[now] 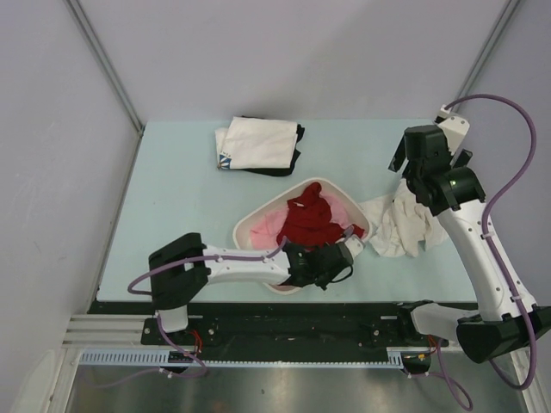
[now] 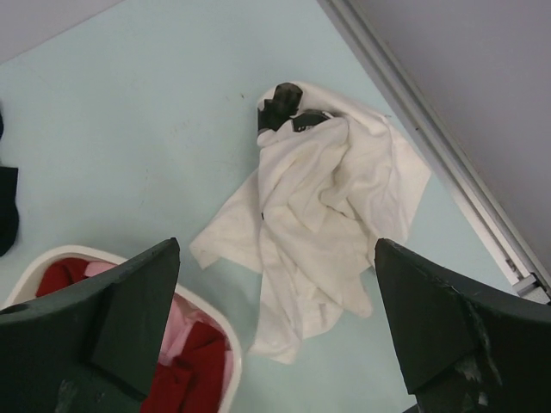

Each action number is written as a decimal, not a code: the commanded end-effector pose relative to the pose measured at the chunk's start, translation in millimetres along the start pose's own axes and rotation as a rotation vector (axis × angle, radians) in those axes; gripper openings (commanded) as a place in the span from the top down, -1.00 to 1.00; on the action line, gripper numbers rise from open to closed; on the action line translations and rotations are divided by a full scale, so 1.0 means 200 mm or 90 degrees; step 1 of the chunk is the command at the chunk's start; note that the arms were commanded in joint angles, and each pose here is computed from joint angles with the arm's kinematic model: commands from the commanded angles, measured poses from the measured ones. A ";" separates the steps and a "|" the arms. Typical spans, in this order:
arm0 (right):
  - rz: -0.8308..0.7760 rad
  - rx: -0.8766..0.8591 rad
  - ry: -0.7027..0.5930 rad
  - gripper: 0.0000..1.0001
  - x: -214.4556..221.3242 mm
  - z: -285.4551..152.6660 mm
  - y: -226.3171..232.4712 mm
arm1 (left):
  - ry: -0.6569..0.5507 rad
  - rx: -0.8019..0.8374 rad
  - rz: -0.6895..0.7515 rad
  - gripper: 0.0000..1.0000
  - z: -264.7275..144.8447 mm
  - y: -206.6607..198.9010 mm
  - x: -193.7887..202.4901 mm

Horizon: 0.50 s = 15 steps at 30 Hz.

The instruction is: Fold and stack the t-shirts

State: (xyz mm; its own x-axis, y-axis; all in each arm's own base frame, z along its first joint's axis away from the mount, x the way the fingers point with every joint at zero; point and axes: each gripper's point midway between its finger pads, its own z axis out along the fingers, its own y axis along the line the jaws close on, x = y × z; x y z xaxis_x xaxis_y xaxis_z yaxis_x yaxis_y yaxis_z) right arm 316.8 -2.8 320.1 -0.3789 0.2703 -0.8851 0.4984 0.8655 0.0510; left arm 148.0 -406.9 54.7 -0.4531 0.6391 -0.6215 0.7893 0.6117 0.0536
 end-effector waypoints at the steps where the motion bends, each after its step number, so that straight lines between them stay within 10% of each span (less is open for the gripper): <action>1: 0.032 -0.035 -0.001 -0.99 0.01 -0.03 0.07 | -0.055 -0.085 -0.098 0.99 -0.31 0.35 -0.20; 15: 0.022 -0.097 0.000 -0.99 0.07 -0.09 0.27 | -0.066 -0.315 -0.301 0.99 -0.83 1.36 -0.18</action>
State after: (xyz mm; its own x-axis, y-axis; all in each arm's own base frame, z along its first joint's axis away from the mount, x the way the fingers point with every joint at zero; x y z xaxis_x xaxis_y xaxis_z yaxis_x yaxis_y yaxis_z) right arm 319.1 45.5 314.1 -0.3998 0.2735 -0.8749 0.3913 0.9140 0.1069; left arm 293.1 -238.7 191.9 -0.6589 0.2651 -0.7040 0.3418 0.9392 0.0337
